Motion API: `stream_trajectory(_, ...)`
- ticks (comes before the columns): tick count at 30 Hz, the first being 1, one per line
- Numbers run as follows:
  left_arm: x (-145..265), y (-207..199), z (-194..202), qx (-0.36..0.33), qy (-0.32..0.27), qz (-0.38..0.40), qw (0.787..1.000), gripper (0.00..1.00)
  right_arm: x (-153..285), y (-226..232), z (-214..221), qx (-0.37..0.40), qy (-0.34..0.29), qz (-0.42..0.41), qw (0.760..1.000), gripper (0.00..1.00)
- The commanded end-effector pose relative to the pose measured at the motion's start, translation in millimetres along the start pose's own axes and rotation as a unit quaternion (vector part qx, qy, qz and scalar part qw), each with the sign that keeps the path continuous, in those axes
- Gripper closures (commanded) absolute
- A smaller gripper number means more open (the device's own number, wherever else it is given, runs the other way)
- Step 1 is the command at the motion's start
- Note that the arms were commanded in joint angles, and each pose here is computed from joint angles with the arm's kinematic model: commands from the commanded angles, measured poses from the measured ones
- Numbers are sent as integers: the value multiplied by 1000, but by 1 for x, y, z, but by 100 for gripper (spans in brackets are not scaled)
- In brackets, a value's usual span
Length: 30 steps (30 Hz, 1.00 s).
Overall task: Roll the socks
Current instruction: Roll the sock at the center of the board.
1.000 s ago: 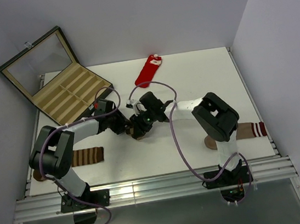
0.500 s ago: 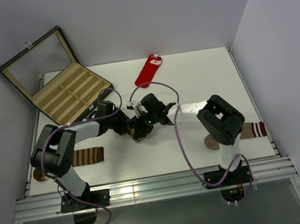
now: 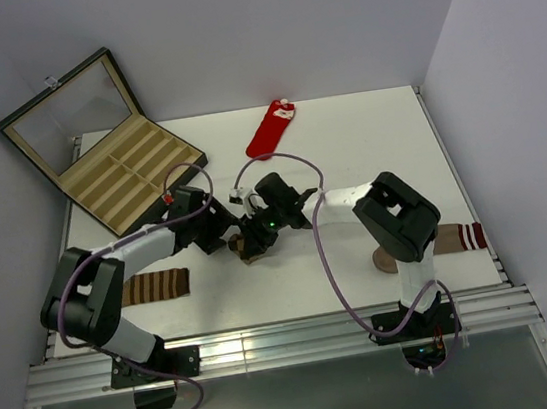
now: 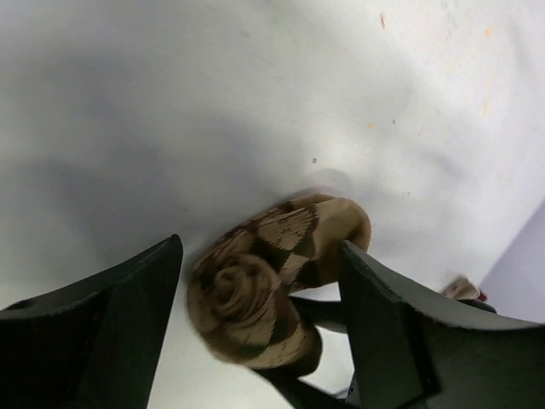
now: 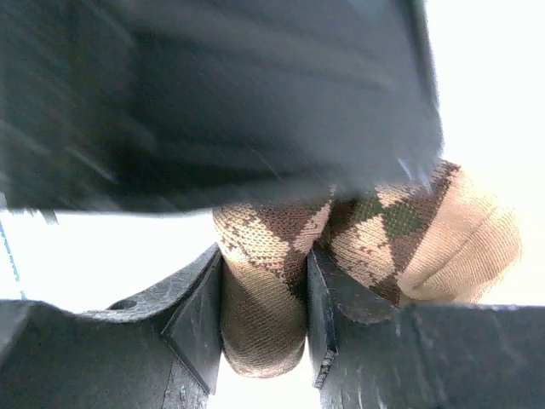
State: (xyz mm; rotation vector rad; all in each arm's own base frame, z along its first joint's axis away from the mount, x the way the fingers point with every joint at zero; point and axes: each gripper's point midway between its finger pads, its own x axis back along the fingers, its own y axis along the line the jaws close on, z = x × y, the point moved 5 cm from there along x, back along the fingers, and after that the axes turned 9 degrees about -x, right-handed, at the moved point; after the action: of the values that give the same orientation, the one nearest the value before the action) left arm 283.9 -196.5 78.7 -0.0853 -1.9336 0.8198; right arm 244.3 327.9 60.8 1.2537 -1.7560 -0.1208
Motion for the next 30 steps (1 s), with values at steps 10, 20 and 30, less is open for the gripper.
stream_trajectory(10, 64, 26, 7, 67, -66, -28, 995, 14, 27, 1, -29, 72, -32, 146, 986, 100)
stream_trajectory(20, 52, 18, 21, 81, -50, 38, 995, 16, 6, 18, -23, 109, -34, 231, 966, 100)
stream_trajectory(30, 38, 31, 25, 95, -45, 19, 994, 23, -5, 29, -20, 129, -47, 217, 967, 100)
